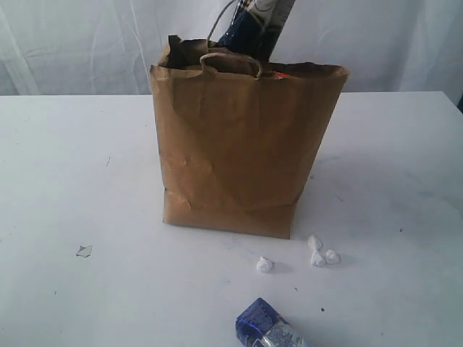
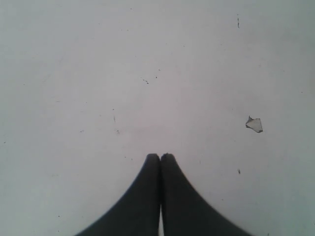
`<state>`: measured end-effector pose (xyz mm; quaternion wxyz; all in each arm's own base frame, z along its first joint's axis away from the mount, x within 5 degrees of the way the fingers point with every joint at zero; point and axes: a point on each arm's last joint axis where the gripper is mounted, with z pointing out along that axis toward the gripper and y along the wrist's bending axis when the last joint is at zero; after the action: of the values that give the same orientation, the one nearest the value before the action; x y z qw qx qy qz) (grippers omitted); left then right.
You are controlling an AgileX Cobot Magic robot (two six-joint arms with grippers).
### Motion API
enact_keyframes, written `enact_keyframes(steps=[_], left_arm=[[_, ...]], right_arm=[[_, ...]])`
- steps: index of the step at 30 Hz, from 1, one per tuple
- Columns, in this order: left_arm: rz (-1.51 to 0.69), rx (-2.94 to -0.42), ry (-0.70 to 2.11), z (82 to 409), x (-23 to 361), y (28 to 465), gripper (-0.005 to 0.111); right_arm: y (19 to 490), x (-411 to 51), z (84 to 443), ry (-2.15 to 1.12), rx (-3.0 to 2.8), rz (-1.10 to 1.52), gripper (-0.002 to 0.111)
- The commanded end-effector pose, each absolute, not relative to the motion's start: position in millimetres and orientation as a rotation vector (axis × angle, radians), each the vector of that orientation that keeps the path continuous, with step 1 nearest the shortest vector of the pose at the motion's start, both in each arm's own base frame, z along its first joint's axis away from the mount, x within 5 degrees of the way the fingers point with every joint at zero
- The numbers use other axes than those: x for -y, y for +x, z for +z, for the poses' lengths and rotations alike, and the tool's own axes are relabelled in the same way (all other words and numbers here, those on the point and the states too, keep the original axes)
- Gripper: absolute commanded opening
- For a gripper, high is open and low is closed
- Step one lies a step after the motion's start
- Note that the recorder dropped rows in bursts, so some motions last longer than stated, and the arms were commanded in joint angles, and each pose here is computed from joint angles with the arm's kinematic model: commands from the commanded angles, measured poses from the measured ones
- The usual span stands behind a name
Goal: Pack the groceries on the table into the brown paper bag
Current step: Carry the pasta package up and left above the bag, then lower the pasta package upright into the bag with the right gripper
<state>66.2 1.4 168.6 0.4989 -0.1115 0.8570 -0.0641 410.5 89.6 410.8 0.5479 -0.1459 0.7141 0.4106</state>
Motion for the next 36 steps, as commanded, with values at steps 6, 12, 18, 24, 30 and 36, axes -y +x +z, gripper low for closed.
enact_keyframes(steps=[6,12,18,24,30,36], left_arm=[[-0.171,-2.069,-0.277,167.5,-0.8,65.8,0.000],[-0.171,-2.069,-0.277,167.5,-0.8,65.8,0.000],[-0.171,-2.069,-0.277,167.5,-0.8,65.8,0.000],[-0.171,-2.069,-0.277,167.5,-0.8,65.8,0.000],[-0.171,-2.069,-0.277,167.5,-0.8,65.8,0.000],[-0.171,-2.069,-0.277,167.5,-0.8,65.8,0.000]], right_arm=[[403.0,-96.1,428.4,-0.389,-1.571,1.170,0.000],[392.6,-100.4,442.9,-0.473,-1.483,1.263,0.000],[393.0,-101.3,429.0,-0.576,-1.599,1.145,0.000],[408.1,-91.0,413.9,-0.523,-1.733,0.880,0.000],[411.6,-91.5,409.0,-0.517,-1.742,0.893,0.000],[402.5,-98.2,404.1,-0.635,-1.766,0.995,0.000]])
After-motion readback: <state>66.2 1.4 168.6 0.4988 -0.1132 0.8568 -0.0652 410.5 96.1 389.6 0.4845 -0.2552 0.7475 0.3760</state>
